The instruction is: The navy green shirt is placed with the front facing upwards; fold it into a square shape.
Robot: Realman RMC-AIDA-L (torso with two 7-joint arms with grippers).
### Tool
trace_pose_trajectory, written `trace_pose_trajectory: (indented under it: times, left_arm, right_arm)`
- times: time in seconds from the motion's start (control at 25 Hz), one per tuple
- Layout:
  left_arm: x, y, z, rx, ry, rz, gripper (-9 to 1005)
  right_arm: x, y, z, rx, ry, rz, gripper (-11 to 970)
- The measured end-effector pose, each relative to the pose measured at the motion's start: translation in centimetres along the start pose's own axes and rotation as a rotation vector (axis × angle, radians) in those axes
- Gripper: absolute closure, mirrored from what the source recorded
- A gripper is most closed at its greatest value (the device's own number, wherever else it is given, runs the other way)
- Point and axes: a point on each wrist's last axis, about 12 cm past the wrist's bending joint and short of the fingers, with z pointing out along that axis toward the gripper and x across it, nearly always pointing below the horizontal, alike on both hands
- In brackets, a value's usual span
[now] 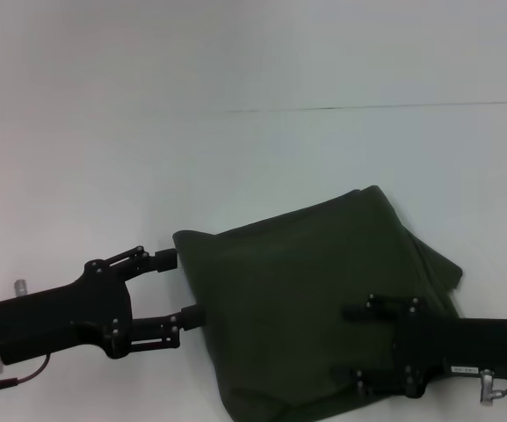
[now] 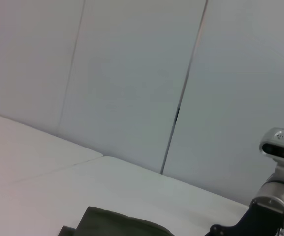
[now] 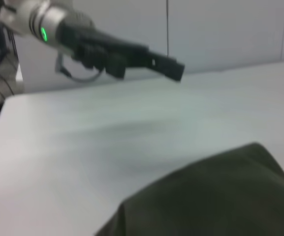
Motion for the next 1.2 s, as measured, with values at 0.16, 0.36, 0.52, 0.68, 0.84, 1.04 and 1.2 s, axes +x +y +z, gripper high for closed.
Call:
trace_pose_trajectory:
  times: [0.16, 0.36, 0.52, 0.68, 0.84, 1.04, 1.2]
  left_arm:
    - [0.1, 0.0, -0.1, -0.001, 0.000, -0.001, 84]
    - [0.1, -0.1, 0.0, 0.001, 0.000, -0.002, 84]
    - [0.1, -0.1, 0.1, 0.002, 0.000, -0.002, 85]
    - [0.1, -0.1, 0.1, 0.001, 0.000, -0.001, 85]
    - [0.0, 0.0, 0.1, 0.003, -0.002, 0.001, 86]
    - [-0.2, 0.1, 0.1, 0.005, 0.005, 0.010, 86]
    - [-0.2, 0.3, -0.5, 0.001, 0.056, 0.026, 87]
  right_arm:
    - [0.5, 0.0, 0.4, 0.011, 0.034, -0.005, 121]
    - [1.1, 0.0, 0.8, 0.014, 0.078, -0.006, 121]
    - [1.1, 0.0, 0.9, 0.016, 0.081, -0.005, 122]
    - [0.8, 0.0, 0.4, 0.021, 0.042, -0.003, 122]
    - [-0.1, 0.1, -1.1, 0.038, -0.048, -0.021, 122]
    - [-0.7, 0.2, -4.1, 0.120, -0.145, -0.035, 121]
    - [0.0, 0.8, -6.7, 0.211, -0.160, -0.024, 121]
